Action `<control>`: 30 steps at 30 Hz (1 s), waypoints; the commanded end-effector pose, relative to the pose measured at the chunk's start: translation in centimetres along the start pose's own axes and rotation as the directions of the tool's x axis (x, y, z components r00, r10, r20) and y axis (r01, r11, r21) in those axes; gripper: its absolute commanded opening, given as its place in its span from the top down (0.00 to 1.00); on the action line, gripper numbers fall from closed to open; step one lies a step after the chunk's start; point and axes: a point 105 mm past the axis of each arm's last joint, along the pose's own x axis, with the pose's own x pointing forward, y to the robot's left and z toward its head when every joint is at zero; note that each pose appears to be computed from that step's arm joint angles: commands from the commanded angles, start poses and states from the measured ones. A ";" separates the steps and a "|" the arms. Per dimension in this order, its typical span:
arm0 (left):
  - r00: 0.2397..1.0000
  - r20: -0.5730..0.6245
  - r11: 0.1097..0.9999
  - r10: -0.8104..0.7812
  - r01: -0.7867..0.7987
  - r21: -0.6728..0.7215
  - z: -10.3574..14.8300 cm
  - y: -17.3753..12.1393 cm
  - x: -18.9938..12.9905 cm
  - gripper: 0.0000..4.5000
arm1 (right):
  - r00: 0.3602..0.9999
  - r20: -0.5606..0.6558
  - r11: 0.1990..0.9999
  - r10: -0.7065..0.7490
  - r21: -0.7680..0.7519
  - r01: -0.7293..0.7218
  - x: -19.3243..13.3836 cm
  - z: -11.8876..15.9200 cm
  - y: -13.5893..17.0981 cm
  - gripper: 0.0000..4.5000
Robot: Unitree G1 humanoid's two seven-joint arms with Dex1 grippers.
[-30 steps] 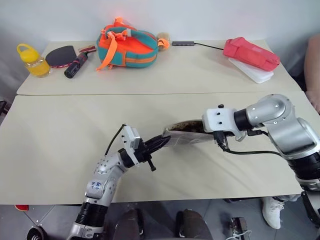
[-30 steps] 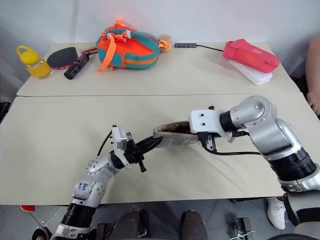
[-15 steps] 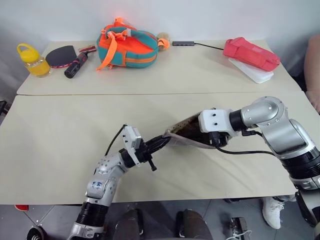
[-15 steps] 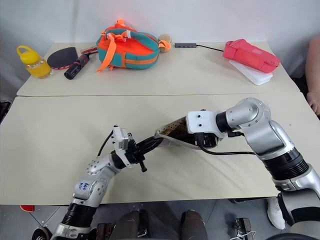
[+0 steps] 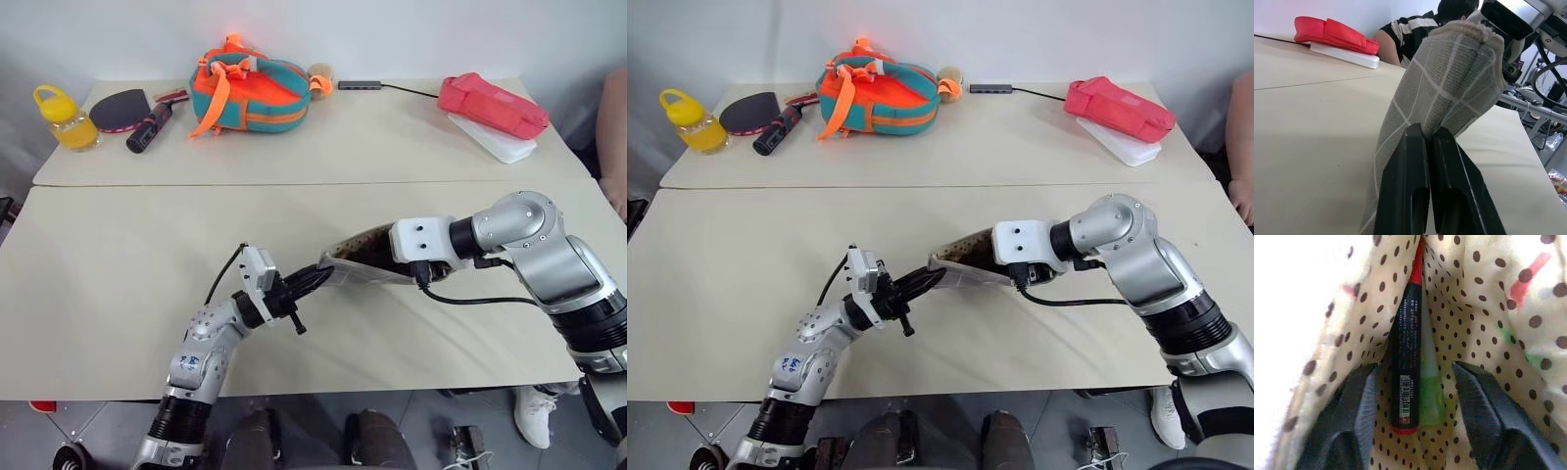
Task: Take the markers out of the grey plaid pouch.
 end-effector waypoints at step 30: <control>0.999 0.049 1.000 -0.019 0.018 0.021 1.1 -0.6 0.6 1.00 | 0.996 -0.091 0.998 0.004 -0.058 -0.009 2.6 -2.3 1.3 0.65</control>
